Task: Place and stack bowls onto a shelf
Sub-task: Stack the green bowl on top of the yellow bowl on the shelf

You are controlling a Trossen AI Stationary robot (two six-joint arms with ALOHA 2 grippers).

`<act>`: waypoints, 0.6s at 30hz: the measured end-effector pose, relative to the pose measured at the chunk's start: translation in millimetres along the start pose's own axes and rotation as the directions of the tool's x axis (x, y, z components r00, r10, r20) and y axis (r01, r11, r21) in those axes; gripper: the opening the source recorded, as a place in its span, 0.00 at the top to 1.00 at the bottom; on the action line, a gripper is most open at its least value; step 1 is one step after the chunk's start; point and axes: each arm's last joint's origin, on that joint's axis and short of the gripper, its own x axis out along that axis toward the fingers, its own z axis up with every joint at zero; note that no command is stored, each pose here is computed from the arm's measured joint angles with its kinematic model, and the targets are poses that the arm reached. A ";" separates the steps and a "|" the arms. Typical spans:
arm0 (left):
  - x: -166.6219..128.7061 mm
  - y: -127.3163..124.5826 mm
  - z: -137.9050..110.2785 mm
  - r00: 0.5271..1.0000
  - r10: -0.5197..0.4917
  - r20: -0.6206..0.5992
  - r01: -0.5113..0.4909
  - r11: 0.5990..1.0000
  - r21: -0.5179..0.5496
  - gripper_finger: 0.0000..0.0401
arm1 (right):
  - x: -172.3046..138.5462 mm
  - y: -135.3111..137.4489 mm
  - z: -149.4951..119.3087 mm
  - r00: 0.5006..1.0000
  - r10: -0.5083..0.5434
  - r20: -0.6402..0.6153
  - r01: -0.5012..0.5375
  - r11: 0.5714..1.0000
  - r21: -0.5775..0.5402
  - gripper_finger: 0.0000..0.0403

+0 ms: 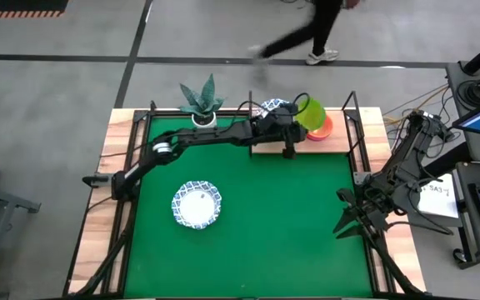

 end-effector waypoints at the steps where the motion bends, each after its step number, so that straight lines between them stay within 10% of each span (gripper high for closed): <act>1: 4.3 0.5 -0.8 1.000 -0.005 -0.001 0.005 1.000 -0.002 1.00 | 0.1 0.1 -0.5 1.000 0.000 -0.002 0.000 1.000 0.004 0.84; 18: 28.4 -0.1 -10.2 0.999 -0.031 0.019 0.031 0.999 -0.021 1.00 | 3.1 3.2 -10.2 1.000 -0.001 0.006 0.001 0.998 0.058 0.84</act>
